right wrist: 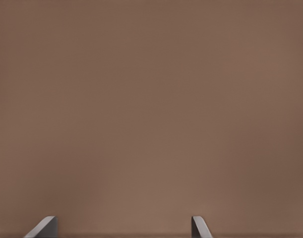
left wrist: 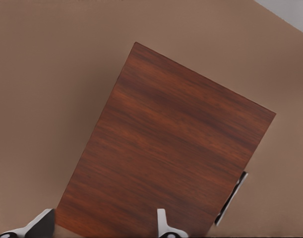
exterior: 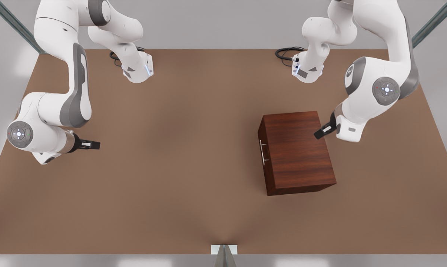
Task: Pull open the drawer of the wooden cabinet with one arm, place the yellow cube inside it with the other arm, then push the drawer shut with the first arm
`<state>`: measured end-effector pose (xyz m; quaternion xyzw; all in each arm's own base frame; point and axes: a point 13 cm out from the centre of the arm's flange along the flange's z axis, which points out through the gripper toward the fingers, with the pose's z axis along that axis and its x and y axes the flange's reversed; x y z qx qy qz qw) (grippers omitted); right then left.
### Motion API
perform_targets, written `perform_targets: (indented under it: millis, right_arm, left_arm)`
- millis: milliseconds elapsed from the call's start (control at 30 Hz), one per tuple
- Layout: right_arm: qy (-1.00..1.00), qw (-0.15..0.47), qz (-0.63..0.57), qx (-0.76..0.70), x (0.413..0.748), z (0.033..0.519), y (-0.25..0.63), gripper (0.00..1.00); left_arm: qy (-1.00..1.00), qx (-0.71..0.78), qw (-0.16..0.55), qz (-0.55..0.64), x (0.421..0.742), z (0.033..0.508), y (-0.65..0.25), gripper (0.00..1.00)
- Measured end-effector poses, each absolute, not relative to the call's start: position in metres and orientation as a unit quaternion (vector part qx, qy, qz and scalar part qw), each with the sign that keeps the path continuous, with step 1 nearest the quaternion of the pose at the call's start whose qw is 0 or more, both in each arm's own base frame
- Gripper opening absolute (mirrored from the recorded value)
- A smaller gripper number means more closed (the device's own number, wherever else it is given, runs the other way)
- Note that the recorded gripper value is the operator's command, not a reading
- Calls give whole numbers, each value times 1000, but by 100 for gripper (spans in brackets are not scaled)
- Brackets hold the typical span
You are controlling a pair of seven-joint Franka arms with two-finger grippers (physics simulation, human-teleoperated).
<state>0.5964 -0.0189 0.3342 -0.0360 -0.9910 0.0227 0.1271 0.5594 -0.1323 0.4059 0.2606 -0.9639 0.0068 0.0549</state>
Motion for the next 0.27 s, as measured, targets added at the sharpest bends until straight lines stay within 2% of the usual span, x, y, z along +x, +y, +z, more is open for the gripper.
perform_targets:
  millis: [267]
  right_arm:
    - [-991,127,23,-36,596,334,-19,100]
  left_arm:
    - [-991,117,55,15,560,406,-124,100]
